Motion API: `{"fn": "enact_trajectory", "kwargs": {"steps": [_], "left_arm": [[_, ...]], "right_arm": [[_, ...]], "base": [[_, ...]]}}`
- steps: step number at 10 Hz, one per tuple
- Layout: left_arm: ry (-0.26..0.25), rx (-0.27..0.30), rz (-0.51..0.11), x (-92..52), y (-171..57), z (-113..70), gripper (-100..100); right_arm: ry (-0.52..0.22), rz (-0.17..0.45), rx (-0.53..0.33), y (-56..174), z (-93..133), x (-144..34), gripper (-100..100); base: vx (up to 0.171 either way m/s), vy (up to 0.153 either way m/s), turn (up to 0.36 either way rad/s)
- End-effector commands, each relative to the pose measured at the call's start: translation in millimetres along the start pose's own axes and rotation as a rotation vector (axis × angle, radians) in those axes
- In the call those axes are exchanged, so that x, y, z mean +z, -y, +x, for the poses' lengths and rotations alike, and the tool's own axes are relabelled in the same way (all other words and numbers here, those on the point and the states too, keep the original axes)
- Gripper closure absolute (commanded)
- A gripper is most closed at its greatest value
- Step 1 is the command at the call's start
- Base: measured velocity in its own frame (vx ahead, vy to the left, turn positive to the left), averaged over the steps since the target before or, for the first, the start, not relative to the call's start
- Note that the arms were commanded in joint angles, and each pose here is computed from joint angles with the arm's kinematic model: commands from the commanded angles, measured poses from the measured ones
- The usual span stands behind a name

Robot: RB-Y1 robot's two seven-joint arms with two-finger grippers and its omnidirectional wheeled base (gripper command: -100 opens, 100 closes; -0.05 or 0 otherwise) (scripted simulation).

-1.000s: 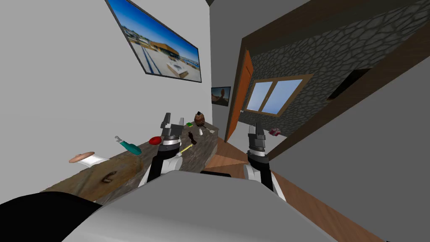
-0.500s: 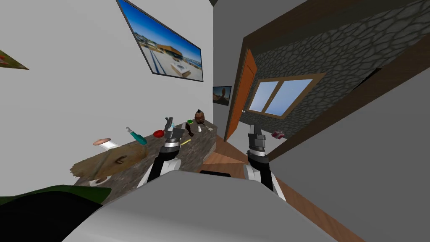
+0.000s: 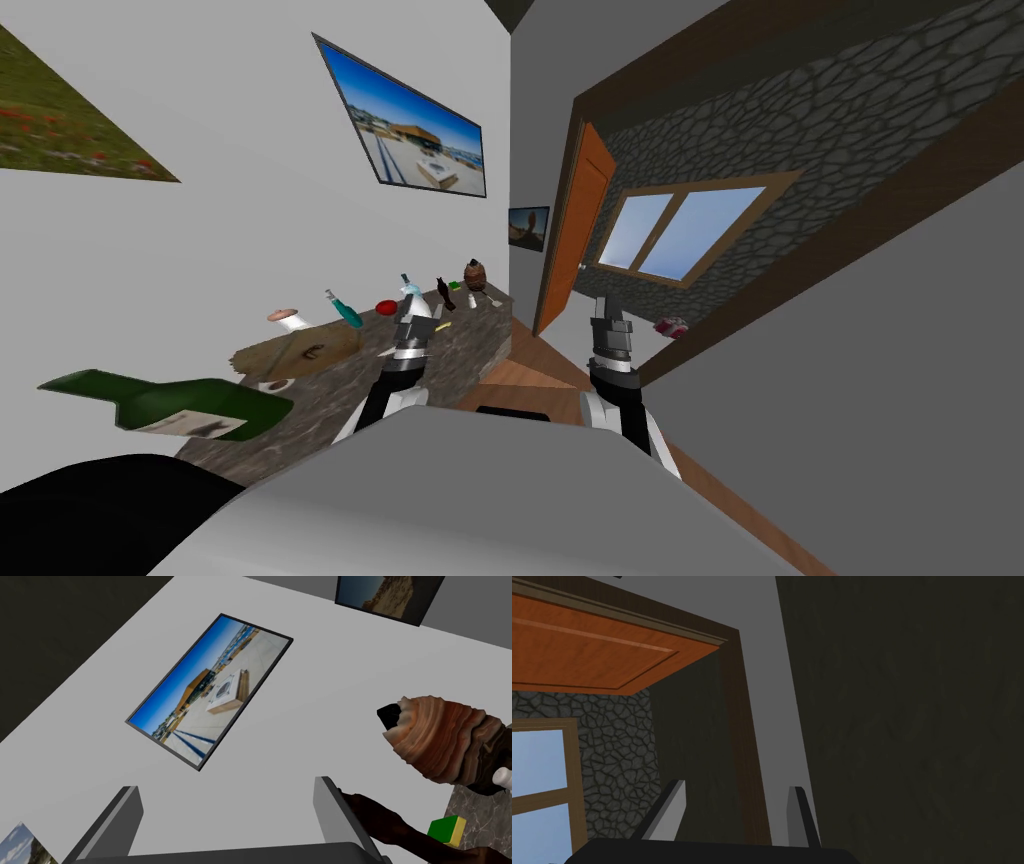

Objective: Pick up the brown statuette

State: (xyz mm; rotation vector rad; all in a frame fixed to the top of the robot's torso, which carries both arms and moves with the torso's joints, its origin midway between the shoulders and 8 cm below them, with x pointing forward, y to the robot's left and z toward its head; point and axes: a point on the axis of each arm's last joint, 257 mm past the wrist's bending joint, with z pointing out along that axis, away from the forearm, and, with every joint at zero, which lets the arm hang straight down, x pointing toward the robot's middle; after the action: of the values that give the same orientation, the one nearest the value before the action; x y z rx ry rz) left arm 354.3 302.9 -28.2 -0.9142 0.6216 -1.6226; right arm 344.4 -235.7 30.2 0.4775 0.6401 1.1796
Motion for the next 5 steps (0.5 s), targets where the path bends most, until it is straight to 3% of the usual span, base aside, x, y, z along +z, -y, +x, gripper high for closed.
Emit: {"fn": "enact_trajectory", "kwargs": {"steps": [1, 3, 5], "left_arm": [[0.033, -0.048, -0.034, -11.3, -13.4, -15.7, -100], [0.056, -0.084, -0.057, -19.6, -22.8, -26.5, -100], [0.106, -0.144, -0.097, -36.8, -40.0, -47.7, -100]], "right_arm": [[0.0, 0.0, 0.0, 0.0, 0.0, 0.0, 0], [0.0, 0.0, 0.0, 0.0, 0.0, 0.0, 0], [0.0, 0.0, 0.0, 0.0, 0.0, 0.0, 0]], "base": [[-0.066, -0.174, 0.183], [-0.055, -0.192, 0.147], [-0.055, -0.163, 0.132]]}}
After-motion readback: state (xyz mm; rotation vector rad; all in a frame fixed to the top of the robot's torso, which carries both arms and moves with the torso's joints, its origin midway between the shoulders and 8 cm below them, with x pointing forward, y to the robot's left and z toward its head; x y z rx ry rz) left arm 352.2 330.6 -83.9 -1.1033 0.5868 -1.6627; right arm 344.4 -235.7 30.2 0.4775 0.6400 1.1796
